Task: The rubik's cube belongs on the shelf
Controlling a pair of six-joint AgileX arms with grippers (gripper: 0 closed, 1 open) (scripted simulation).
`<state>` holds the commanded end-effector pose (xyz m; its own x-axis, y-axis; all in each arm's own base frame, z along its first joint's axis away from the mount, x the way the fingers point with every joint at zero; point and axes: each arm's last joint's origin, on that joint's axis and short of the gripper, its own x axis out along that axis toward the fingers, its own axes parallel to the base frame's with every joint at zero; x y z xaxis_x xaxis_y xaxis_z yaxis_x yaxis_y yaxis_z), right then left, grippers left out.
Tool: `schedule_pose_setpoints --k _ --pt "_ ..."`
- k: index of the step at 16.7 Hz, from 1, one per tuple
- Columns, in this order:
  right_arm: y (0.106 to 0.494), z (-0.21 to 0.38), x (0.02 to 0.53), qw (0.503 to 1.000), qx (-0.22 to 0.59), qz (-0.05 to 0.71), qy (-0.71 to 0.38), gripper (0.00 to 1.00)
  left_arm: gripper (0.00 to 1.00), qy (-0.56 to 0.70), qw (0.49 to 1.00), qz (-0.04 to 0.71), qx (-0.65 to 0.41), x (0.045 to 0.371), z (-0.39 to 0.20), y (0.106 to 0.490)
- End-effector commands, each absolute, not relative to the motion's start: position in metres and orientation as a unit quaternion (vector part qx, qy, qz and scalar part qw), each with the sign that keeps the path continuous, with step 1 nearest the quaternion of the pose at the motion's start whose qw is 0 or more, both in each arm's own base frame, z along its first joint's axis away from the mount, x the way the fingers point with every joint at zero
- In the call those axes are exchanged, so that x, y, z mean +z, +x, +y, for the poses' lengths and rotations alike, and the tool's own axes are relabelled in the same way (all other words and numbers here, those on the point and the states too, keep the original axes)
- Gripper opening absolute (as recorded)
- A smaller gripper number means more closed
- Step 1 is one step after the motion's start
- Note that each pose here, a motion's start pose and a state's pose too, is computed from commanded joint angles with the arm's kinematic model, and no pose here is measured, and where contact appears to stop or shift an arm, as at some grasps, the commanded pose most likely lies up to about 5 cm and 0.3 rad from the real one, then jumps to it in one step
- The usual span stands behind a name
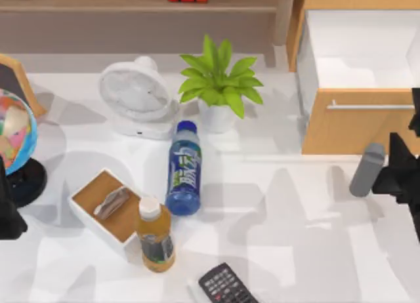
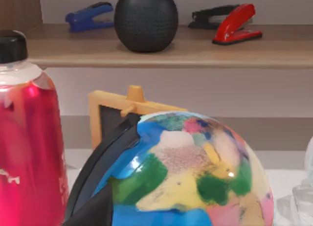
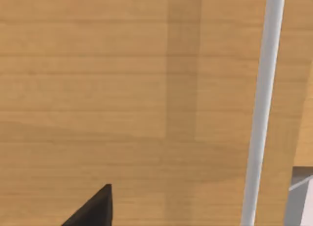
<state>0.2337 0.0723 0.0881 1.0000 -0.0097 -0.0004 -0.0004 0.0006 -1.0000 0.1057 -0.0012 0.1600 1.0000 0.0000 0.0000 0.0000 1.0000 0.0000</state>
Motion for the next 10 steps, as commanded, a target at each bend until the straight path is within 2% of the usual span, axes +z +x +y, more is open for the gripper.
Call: schedule_pose_setpoints --k 10 --pt "0.253 0.071 0.089 0.707 -0.004 0.004 -0.707 1.00 1.00 0.000 1.000 0.000 0.000 0.160 -0.001 0.106"
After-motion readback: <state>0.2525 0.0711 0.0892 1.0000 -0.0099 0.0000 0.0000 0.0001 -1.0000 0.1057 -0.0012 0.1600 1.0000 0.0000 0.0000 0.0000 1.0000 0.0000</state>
